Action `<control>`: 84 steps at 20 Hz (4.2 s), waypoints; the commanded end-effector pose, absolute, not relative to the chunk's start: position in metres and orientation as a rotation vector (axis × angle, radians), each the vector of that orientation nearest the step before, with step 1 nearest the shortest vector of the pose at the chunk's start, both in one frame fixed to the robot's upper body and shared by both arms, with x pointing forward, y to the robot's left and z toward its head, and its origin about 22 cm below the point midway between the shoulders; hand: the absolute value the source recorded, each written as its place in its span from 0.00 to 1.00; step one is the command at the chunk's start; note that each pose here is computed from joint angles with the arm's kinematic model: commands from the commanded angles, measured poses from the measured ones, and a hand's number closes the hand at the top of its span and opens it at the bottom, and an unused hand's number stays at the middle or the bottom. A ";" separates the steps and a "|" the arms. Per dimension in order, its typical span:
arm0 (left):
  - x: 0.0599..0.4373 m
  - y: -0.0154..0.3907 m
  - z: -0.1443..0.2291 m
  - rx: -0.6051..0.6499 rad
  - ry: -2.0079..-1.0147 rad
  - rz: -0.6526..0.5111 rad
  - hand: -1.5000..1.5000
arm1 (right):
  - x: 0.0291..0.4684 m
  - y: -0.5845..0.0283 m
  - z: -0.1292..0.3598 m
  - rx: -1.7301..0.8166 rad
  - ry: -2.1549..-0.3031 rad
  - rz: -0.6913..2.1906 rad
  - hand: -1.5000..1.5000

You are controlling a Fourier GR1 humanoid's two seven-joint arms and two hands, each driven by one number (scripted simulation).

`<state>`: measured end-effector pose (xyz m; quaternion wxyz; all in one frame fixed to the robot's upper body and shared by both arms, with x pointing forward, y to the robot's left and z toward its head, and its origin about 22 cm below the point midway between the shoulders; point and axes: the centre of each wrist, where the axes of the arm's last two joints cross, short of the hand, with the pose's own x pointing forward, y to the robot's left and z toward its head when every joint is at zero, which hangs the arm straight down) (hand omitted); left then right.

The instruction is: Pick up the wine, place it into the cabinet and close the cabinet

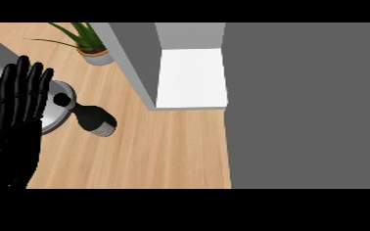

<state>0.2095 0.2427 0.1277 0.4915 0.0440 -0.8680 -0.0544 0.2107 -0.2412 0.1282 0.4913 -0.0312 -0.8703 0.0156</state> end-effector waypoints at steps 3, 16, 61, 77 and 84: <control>0.218 0.227 0.111 0.178 -2.097 -0.120 0.00 | 0.193 -0.250 0.130 0.017 -2.108 0.076 0.00; 0.222 0.166 0.116 -0.101 -1.933 0.177 0.00 | 0.154 -0.253 0.153 0.299 -1.914 0.306 0.00; 0.185 0.249 0.138 0.127 -1.811 0.425 0.00 | 0.120 -0.239 0.217 0.276 -1.933 0.313 0.00; 0.225 0.298 0.068 0.106 -1.702 0.411 0.00 | 0.139 -0.236 0.217 0.270 -1.940 0.314 0.00; 0.218 0.306 0.037 0.173 -1.718 0.428 0.00 | 0.135 -0.240 0.222 0.282 -1.944 0.305 0.00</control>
